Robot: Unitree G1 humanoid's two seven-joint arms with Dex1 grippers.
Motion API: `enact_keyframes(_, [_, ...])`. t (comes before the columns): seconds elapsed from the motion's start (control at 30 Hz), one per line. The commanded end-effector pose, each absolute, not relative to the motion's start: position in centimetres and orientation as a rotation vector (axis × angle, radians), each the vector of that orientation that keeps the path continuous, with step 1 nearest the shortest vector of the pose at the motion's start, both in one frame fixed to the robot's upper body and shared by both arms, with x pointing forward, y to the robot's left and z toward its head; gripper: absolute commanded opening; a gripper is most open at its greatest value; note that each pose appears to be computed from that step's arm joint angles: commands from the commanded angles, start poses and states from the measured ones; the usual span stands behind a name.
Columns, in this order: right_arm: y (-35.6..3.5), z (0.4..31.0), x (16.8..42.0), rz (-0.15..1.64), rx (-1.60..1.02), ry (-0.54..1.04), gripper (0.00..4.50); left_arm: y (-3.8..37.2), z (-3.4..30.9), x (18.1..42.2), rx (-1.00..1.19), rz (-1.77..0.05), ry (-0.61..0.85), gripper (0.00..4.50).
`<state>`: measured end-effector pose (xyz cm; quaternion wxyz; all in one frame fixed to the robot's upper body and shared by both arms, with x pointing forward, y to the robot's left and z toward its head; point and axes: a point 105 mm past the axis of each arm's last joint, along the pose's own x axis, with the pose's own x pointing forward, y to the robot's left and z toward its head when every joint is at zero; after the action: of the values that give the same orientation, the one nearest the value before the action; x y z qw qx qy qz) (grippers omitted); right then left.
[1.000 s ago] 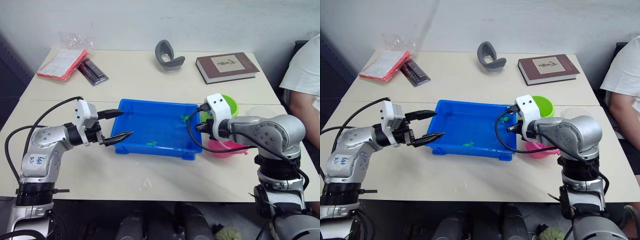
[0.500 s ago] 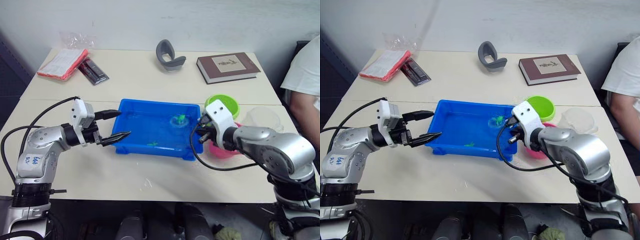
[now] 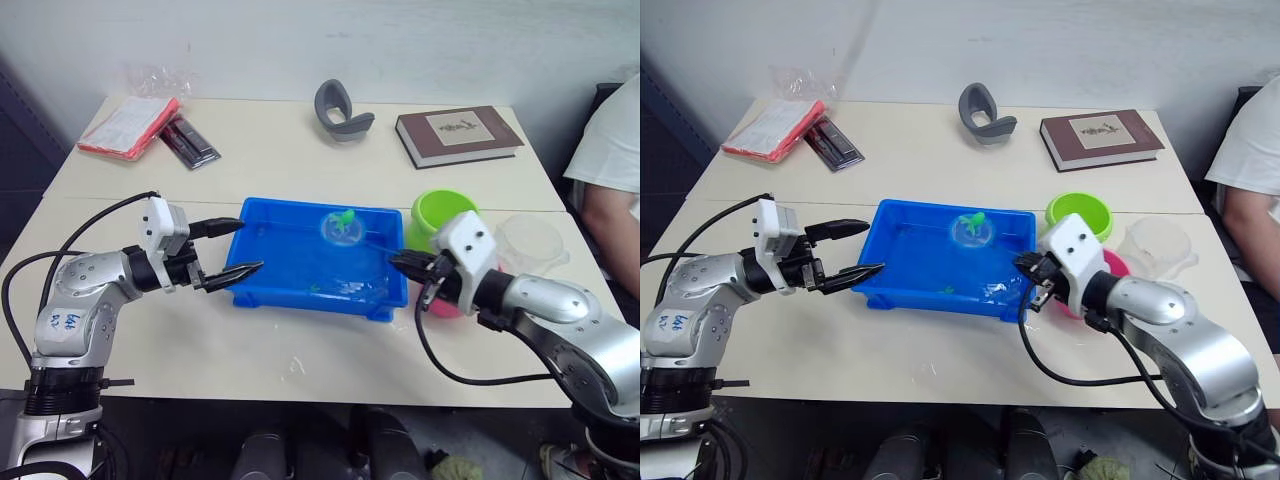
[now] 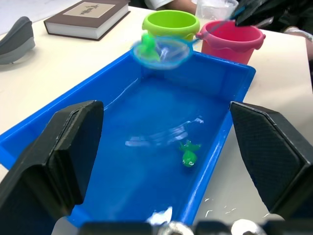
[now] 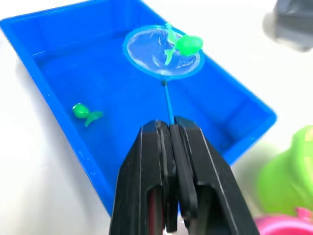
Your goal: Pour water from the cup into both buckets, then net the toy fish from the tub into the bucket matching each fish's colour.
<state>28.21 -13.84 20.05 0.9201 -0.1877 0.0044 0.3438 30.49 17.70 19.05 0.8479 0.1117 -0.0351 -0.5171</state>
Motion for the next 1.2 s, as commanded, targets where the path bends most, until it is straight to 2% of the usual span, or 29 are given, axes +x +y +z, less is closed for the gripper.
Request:
enact_keyframes(0.03, [-16.6,22.1,28.0,0.591,-0.427,-0.104,0.00,17.5,19.7,30.2,0.252,-1.134,-0.088,4.41])
enact_keyframes(0.13, [-18.8,22.2,28.2,0.519,-0.389,-0.107,0.00,17.3,19.9,30.7,0.258,-1.143,-0.096,4.41])
enact_keyframes(0.37, [-23.1,22.9,29.2,0.375,-0.490,-0.121,0.00,16.0,20.5,30.8,0.259,-1.200,-0.125,4.41])
enact_keyframes(0.63, [-27.0,21.3,31.0,0.248,-0.766,-0.064,0.00,14.5,22.1,30.9,0.230,-1.259,-0.189,4.41])
enact_keyframes(0.87, [-27.5,19.9,31.1,0.275,-1.151,-0.127,0.00,13.9,22.4,30.8,0.237,-1.300,-0.189,4.41])
enact_keyframes(0.97, [-28.0,20.1,31.4,0.236,-1.227,-0.137,0.00,13.9,22.4,30.8,0.238,-1.304,-0.189,4.41])
enact_keyframes(1.2, [-28.1,19.4,31.3,0.291,-1.500,-0.144,0.00,13.8,22.3,30.8,0.241,-1.307,-0.184,4.41])
